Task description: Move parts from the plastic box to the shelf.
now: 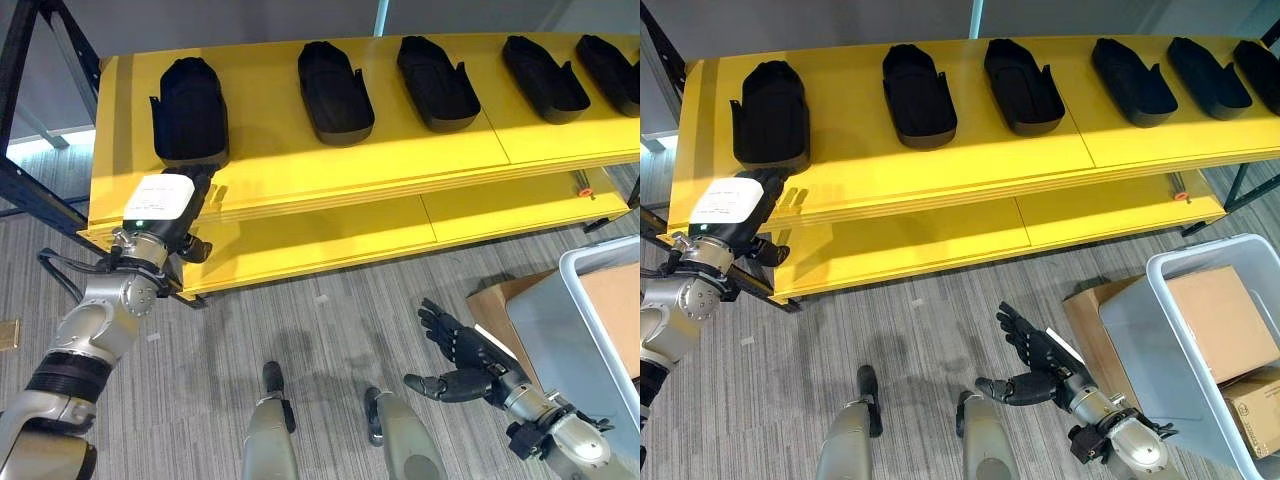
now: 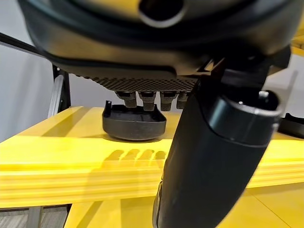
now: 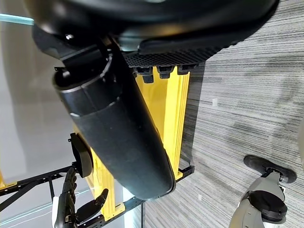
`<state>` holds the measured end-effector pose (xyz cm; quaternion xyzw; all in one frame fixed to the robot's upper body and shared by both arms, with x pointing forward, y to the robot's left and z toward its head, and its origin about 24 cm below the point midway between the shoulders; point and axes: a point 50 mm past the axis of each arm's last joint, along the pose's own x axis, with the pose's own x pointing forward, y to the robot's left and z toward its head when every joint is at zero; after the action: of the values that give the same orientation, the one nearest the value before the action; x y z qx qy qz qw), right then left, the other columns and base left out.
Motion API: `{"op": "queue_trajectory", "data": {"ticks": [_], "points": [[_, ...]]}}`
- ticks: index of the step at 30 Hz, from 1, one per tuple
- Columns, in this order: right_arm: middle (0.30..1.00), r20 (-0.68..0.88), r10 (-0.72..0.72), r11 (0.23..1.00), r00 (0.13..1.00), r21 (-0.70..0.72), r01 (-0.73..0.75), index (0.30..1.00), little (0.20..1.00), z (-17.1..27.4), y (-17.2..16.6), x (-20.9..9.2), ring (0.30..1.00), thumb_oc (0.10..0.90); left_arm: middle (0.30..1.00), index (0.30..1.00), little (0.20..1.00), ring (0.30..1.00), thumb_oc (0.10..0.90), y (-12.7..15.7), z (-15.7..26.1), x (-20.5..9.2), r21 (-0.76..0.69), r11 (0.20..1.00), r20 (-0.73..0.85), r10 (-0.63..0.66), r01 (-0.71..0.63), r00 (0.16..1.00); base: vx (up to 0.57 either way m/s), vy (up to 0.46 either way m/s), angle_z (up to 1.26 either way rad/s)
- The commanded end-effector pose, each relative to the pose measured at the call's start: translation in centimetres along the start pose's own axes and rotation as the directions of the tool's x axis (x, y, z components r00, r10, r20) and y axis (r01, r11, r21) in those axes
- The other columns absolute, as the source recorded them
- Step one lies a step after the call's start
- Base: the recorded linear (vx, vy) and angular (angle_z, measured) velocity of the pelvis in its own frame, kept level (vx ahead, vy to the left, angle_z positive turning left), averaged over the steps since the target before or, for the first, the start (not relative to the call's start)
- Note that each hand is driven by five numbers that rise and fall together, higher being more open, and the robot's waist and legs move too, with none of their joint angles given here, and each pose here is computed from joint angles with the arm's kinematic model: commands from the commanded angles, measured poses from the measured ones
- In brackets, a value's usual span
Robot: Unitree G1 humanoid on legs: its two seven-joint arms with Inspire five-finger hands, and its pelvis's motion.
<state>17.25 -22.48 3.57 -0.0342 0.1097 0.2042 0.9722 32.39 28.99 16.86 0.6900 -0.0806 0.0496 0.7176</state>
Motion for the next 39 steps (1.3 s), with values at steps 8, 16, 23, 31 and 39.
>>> {"op": "queue_trajectory", "data": {"ticks": [8, 16, 23, 31, 39], "points": [[1.0, 0.176, 0.013, 0.999, 0.984, -0.035, -0.007, 1.0, 1.0, 3.0, -0.3, -0.1, 1.0, 0.9, 1.0, 1.0, 1.0, 1.0, 0.9, 4.8, 0.6, 2.0, 0.059, 0.983, 0.043, 0.174, -0.177, 0.984, 0.0, 0.0, 0.0], [1.0, 0.175, 0.009, 0.999, 0.985, -0.034, -0.003, 1.0, 1.0, 3.0, -0.5, -0.2, 1.0, 0.9, 1.0, 1.0, 1.0, 1.0, 0.9, 4.5, 0.4, 2.3, 0.068, 0.985, 0.033, 0.157, -0.159, 0.987, 0.0, 0.0, 0.0], [1.0, 0.173, 0.015, 0.999, 0.985, -0.031, -0.01, 1.0, 1.0, 3.0, -0.5, -0.4, 1.0, 0.9, 1.0, 1.0, 1.0, 1.0, 0.9, 4.5, 0.6, 2.9, 0.069, 0.987, 0.036, 0.143, -0.145, 0.989, 0.0, 0.0, 0.0], [1.0, 0.177, 0.017, 0.999, 0.984, -0.036, -0.011, 1.0, 1.0, 3.2, -0.6, -0.4, 1.0, 0.9, 1.0, 1.0, 1.0, 1.0, 0.9, 4.8, 0.2, 3.2, 0.083, 0.986, 0.018, 0.145, -0.146, 0.989, 0.0, 0.0, 0.0], [1.0, 0.178, 0.028, 0.999, 0.984, -0.044, -0.021, 1.0, 1.0, 3.4, -0.6, -0.4, 1.0, 0.9, 1.0, 1.0, 1.0, 1.0, 0.9, 5.6, -0.1, 3.5, 0.096, 0.983, 0.01, 0.155, -0.155, 0.988, 0.0, 0.0, 0.0]]}}
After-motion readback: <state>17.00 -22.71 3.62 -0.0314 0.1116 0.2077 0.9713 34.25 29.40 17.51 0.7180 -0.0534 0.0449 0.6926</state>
